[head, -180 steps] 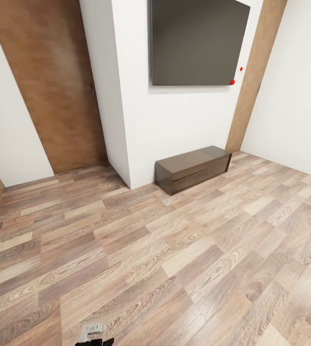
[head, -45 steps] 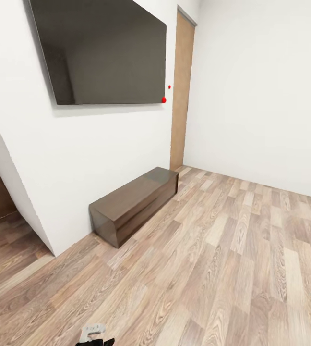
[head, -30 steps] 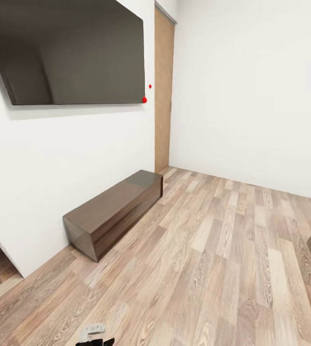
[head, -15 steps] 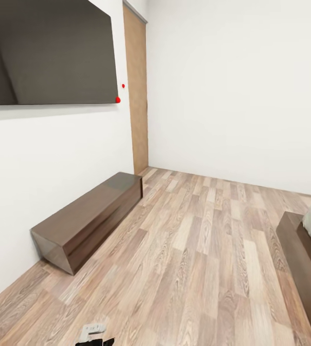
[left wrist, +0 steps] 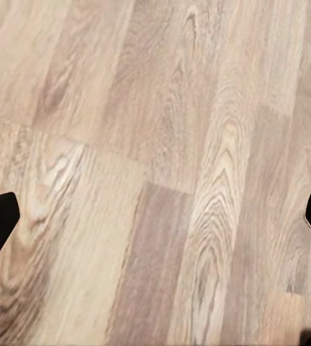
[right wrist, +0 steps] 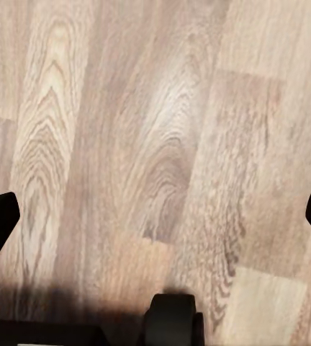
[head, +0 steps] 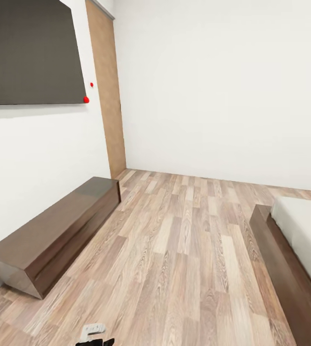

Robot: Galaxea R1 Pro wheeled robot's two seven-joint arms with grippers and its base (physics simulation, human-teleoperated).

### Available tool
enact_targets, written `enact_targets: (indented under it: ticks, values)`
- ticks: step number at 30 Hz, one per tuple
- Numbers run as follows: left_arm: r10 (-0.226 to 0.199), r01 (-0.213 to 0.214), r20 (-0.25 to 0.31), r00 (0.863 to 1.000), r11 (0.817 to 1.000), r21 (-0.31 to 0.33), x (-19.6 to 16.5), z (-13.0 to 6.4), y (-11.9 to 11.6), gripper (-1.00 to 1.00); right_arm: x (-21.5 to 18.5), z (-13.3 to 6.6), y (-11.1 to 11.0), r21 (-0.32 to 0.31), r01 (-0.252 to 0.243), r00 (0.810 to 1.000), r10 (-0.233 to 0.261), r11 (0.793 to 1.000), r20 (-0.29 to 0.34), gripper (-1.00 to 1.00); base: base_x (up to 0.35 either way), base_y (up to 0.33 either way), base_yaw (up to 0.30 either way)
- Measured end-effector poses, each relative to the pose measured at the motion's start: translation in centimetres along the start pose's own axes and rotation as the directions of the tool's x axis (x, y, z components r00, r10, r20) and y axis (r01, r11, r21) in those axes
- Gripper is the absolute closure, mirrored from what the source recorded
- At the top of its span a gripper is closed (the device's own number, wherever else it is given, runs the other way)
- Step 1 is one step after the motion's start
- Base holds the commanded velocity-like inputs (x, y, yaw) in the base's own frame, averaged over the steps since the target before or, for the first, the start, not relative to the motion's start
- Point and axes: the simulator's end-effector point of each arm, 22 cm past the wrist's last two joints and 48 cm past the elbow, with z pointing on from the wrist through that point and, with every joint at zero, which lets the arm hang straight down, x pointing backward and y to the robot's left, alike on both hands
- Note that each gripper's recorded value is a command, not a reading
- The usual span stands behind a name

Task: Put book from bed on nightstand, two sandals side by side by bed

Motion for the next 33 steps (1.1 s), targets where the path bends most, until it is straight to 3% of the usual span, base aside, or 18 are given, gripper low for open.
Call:
enact_targets:
  ticks: [20, 33]
  values:
    - [0.000, 0.000, 0.001, 1.000, 1.000, 0.000, -0.03, -0.02, 0.07, -1.00, 0.01, 0.00, -0.01, 0.000, 0.000, 1.000, 0.000, 1.000, 0.000, -1.00, 0.311, -0.002, -0.300]
    - [0.000, 0.000, 0.001, 1.000, 1.000, -0.001, -0.02, 0.00, 0.08, -1.00, 0.00, 0.03, -0.01, 0.000, 0.000, 1.000, 0.000, 1.000, 0.000, -1.00, 0.073, 0.000, -0.300]
